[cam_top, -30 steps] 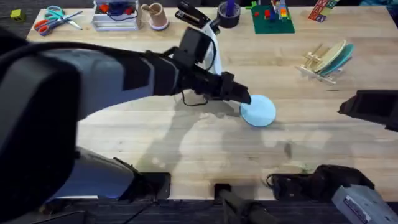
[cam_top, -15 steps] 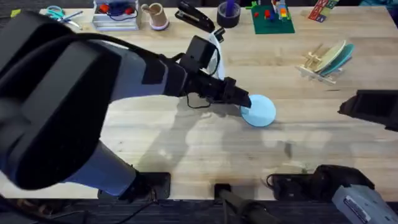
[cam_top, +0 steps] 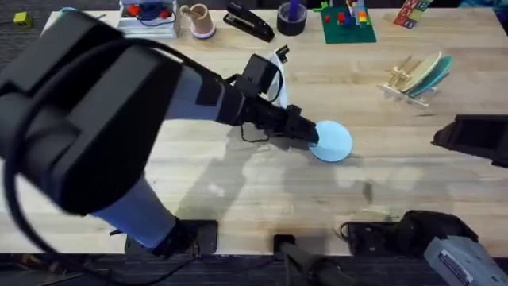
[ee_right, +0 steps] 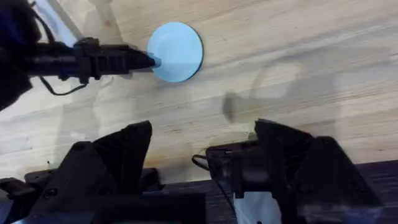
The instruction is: Pick up the plates from the table one by one and place each into a slot on the dish rack.
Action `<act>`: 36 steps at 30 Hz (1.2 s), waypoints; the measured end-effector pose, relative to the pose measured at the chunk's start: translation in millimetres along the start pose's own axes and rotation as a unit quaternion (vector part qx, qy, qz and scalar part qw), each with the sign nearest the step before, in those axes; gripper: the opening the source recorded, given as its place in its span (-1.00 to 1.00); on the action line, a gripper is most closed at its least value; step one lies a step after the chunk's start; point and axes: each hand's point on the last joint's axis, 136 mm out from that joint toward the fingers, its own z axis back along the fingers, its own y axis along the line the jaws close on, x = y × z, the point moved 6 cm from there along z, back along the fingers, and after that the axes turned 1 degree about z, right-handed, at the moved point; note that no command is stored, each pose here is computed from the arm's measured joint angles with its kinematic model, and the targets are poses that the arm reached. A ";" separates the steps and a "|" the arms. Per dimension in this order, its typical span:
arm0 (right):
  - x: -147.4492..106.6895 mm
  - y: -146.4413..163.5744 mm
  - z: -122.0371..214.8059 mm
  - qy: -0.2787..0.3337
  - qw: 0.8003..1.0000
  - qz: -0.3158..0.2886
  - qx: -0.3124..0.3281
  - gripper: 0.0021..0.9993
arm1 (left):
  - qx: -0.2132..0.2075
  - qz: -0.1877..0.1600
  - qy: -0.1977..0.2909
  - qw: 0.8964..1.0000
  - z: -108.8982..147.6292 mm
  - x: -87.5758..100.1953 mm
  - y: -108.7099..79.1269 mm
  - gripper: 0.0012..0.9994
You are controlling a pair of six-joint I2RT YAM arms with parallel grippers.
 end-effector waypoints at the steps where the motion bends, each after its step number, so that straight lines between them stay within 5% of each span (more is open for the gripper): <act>1: 0.0 0.0 0.0 0.000 1.000 0.000 0.000 0.99 | 0.001 0.004 0.002 1.000 -1.9 -1.0 3.6 -0.92; 36: -1.8 -1.6 0.0 0.004 1.000 -0.001 -0.006 0.99 | -0.002 0.037 0.001 0.999 -6.2 1.9 9.8 -0.92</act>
